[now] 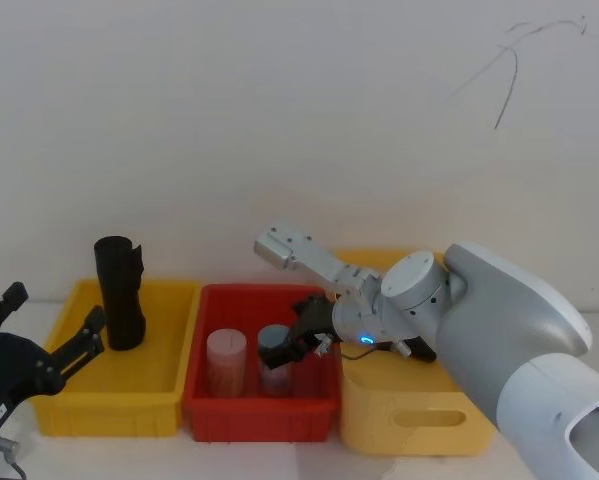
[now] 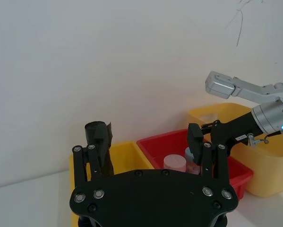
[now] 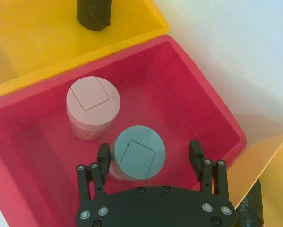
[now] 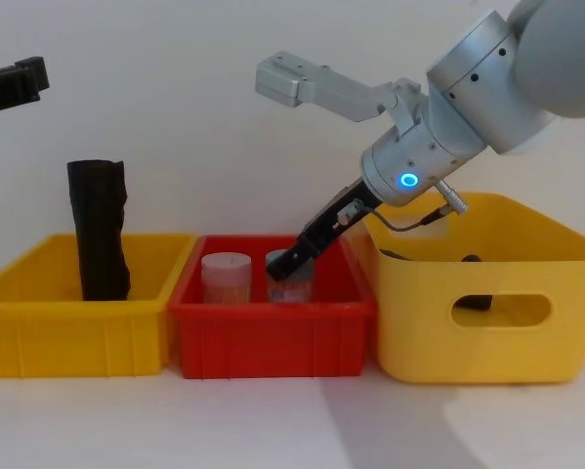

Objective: Pick up the garbage bag with the one hand and transfer it to the other hand.

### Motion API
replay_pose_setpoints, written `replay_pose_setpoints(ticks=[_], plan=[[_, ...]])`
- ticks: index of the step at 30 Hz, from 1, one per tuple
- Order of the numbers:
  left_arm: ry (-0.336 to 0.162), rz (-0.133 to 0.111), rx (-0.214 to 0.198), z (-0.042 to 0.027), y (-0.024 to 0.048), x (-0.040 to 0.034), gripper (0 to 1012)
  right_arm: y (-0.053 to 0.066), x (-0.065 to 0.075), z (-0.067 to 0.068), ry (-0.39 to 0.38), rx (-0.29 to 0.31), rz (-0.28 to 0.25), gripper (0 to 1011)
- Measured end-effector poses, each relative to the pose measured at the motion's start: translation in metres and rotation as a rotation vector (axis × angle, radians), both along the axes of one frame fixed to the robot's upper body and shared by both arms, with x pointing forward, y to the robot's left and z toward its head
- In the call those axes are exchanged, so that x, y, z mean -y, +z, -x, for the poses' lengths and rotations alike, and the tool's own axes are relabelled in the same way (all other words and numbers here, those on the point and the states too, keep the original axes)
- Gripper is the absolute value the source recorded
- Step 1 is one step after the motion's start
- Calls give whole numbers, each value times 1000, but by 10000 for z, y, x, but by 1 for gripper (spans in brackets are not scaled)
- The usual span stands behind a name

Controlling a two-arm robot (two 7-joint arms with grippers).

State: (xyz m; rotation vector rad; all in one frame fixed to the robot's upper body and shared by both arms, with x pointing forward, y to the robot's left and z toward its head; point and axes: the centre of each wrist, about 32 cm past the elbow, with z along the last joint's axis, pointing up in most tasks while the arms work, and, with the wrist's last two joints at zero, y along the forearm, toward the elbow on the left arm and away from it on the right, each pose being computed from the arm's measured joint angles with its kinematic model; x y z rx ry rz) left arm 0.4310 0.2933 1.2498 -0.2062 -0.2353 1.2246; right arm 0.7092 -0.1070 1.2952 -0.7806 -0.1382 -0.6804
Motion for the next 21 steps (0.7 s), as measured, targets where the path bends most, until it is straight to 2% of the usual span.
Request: replay_pose_setpoints(ticks=[9,13,20,21], plan=[[0,0,0,0,0,0,1001,12,17,12,-9,4,-21,1004],[0,0,0,0,0,0,1002,22,46,35,-23,-2,-49,1004],[0,0,0,0,0,0,1001,113,142,128,-54,-1,-137,1004],[0,0,0,0,0,0,1001,113,142,128,-54,-1,-137,1004]])
